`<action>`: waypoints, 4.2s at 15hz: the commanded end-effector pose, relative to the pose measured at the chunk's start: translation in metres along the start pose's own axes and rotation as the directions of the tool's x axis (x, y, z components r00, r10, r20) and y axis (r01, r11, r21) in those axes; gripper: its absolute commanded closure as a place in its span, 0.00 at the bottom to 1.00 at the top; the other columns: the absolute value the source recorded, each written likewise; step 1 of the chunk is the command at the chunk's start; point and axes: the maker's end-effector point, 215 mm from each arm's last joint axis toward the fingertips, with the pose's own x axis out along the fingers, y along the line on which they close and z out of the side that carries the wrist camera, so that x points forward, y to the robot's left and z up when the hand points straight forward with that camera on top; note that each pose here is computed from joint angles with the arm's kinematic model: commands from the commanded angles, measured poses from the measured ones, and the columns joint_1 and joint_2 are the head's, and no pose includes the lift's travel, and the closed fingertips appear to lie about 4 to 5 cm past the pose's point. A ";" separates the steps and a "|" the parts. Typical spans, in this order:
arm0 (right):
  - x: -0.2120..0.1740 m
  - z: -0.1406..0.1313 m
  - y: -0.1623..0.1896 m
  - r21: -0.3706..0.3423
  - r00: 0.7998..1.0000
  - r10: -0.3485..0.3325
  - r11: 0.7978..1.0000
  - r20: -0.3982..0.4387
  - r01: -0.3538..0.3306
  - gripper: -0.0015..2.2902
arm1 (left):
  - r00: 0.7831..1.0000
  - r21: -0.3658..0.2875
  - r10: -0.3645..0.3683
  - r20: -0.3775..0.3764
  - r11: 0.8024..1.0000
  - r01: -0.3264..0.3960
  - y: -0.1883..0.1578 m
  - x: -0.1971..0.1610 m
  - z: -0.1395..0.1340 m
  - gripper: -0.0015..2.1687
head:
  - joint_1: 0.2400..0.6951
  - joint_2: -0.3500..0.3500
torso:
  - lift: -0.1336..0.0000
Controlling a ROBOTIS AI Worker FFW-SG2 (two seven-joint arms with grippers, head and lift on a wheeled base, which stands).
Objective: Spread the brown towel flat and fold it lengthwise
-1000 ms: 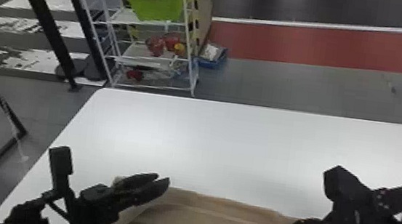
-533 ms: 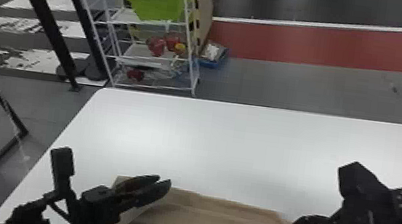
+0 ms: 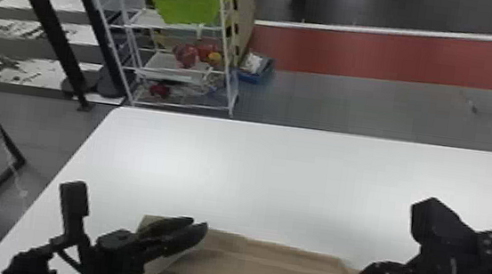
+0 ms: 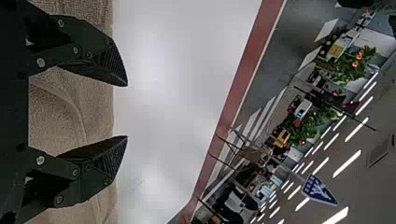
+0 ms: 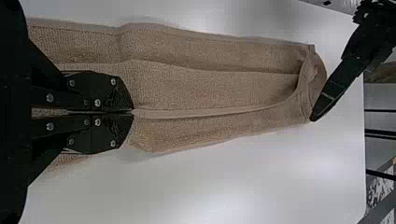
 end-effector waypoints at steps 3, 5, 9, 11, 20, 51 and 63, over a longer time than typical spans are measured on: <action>0.002 -0.007 -0.001 0.027 1.000 0.004 1.000 -0.011 -0.004 0.46 | 1.000 0.008 0.000 -0.002 1.000 0.000 -0.001 0.002 0.002 0.27 | 1.00 0.75 | 0.08; 0.004 -0.010 0.000 0.044 1.000 0.009 0.999 -0.015 -0.008 0.41 | 1.000 0.008 0.000 -0.002 1.000 0.000 -0.001 0.002 0.002 0.27 | 1.00 0.75 | 0.08; 0.003 -0.024 -0.006 0.064 0.999 0.002 0.998 -0.037 0.000 0.39 | 1.000 0.009 -0.001 0.000 1.000 0.001 -0.001 0.004 0.003 0.27 | 1.00 0.74 | 0.08; 0.001 -0.029 -0.006 0.067 0.999 0.003 0.998 -0.048 0.000 0.39 | 1.000 0.010 -0.001 0.002 1.000 0.001 -0.001 0.005 0.005 0.27 | 1.00 0.72 | 0.08; -0.002 -0.027 -0.002 0.085 0.999 0.009 0.996 -0.035 -0.006 0.46 | 1.000 0.016 0.004 -0.002 1.000 -0.004 -0.001 0.008 0.005 0.27 | 1.00 0.68 | 0.08; -0.072 0.001 0.014 0.156 0.988 -0.034 0.988 0.148 0.010 0.03 | 1.000 0.010 0.024 -0.005 1.000 -0.024 -0.004 0.017 0.025 0.27 | 1.00 0.65 | 0.08; -0.203 -0.098 -0.069 0.503 0.819 -0.418 0.844 0.394 0.189 0.05 | 1.000 -0.005 0.004 0.005 1.000 -0.004 -0.017 0.010 0.023 0.27 | 1.00 0.46 | 0.08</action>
